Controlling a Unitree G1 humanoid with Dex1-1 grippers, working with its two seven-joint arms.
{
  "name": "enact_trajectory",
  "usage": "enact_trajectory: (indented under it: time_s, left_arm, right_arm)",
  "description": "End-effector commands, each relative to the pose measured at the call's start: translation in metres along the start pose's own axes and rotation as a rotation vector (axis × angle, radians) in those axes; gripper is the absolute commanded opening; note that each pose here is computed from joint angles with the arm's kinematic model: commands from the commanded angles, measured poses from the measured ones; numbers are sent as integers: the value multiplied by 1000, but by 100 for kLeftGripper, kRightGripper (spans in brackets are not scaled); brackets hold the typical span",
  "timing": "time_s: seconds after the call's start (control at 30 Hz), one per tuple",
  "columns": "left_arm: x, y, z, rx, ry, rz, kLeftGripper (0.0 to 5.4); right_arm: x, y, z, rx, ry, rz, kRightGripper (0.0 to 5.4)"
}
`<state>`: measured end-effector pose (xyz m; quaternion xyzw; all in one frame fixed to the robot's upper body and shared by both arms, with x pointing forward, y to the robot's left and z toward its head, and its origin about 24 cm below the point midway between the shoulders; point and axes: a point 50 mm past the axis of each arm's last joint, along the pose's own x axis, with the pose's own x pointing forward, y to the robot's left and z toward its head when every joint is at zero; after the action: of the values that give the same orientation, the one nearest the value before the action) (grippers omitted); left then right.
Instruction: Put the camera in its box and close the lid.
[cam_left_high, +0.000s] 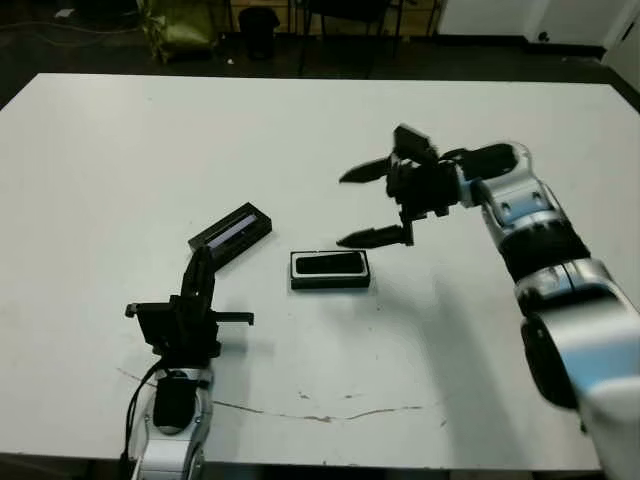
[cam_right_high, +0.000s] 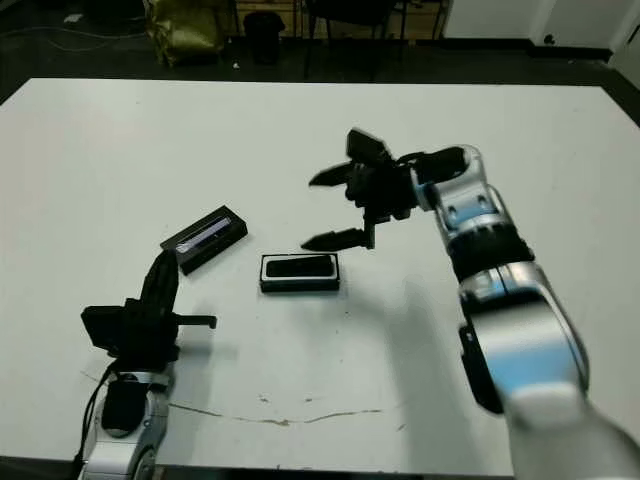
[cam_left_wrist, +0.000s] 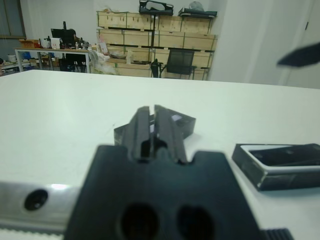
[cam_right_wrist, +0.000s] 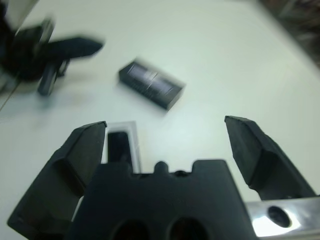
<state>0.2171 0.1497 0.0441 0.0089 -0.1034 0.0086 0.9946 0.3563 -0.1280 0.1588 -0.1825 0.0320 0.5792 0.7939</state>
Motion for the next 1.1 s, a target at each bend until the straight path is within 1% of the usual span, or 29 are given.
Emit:
enact_trajectory:
  time_s: [0.03, 0.07, 0.17, 0.23, 0.3, 0.4, 0.5, 0.6, 0.7, 0.83, 1.1]
  left_arm:
    - [-5, 2, -6, 11, 38, -2, 0]
    - [-5, 2, -6, 13, 42, -1, 0]
    - [-4, 1, -6, 12, 42, 0, 0]
    - [-4, 0, -5, 9, 45, 1, 0]
    - [-4, 0, -5, 5, 45, -4, 0]
    - [-3, 0, -5, 2, 41, -6, 0]
    - [-3, 0, -5, -4, 43, -4, 0]
    - [-3, 0, -5, 3, 43, -2, 0]
    - [-2, 1, -5, 6, 38, -9, 0]
    - [-2, 1, -5, 5, 35, -10, 0]
    - [-2, 0, -4, 2, 36, -7, 0]
  right_arm:
    - [-10, 20, 1, -15, -102, -226, 458]
    - [-11, 26, 3, -51, -124, -290, 435]
    - [-12, 48, 9, -237, -187, -451, 365]
    - [-11, 61, 8, -316, -202, -515, 320]
    - [-8, 71, 5, -356, -197, -545, 275]
    - [-1, 81, -6, -400, -173, -556, 205]
    - [5, 87, -14, -444, -119, -554, 136]
    - [10, 91, -18, -504, -79, -563, 67]
    - [13, 94, -20, -539, -45, -574, 3]
    - [17, 95, -22, -547, -8, -577, 3]
    - [25, 91, -28, -544, 45, -599, 3]
